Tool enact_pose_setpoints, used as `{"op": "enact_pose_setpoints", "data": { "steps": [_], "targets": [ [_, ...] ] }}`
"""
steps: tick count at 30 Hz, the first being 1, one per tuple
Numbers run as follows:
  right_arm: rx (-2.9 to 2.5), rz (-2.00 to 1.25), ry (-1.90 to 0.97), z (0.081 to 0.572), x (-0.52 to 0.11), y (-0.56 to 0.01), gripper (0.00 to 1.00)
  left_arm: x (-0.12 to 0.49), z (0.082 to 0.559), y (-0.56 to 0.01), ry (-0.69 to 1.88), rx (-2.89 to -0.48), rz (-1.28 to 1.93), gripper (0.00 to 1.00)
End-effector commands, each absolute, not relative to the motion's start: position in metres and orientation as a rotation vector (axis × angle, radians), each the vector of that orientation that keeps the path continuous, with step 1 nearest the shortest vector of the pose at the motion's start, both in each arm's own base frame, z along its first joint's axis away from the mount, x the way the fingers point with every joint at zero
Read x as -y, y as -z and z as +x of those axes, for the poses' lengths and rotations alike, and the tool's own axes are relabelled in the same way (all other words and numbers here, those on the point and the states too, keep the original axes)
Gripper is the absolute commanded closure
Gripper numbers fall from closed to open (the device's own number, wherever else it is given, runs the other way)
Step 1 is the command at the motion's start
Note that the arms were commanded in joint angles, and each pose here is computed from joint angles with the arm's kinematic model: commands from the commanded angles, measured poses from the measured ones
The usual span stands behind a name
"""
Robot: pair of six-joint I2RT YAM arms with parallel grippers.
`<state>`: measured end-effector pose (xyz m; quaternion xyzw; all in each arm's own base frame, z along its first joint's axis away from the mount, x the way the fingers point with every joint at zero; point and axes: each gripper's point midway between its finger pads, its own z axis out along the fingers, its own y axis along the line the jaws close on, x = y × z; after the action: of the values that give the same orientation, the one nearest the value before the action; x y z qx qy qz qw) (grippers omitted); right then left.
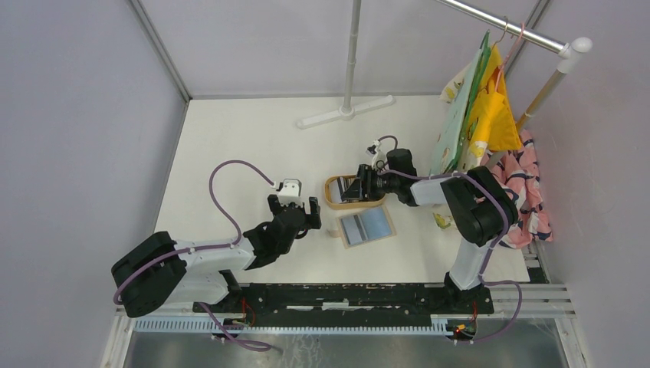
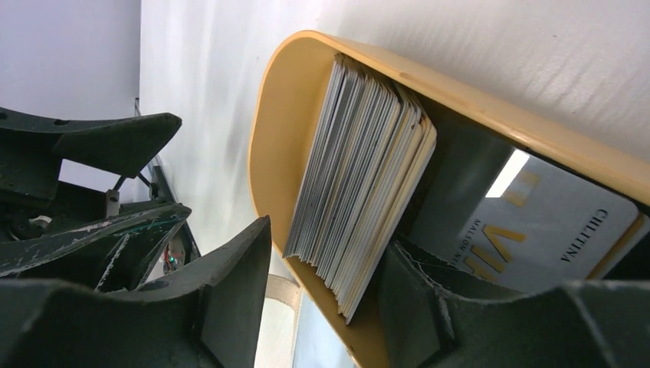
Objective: Put the credit cards into the card holder
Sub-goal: Pick up the credit card from the storage box.
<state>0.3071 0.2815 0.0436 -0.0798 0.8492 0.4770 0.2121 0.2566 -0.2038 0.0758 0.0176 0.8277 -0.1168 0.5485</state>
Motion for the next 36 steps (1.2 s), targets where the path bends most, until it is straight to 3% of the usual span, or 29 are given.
{"op": "enact_pose_setpoints", "data": {
  "steps": [1, 19, 36],
  "targets": [
    [-2.23, -0.315, -1.4, 0.315, -0.295, -0.076, 0.45, 0.205, 0.265, -0.089, 0.272, -1.906, 0.025, 0.05],
    [-2.189, -0.279, -1.332, 0.335, -0.266, -0.095, 0.47, 0.204, 0.264, -0.089, 0.272, -1.906, 0.023, 0.05],
    [-2.254, -0.22, -1.194, 0.349, -0.243, -0.076, 0.67, 0.204, 0.265, -0.089, 0.272, -1.906, 0.024, 0.05]
  ]
}}
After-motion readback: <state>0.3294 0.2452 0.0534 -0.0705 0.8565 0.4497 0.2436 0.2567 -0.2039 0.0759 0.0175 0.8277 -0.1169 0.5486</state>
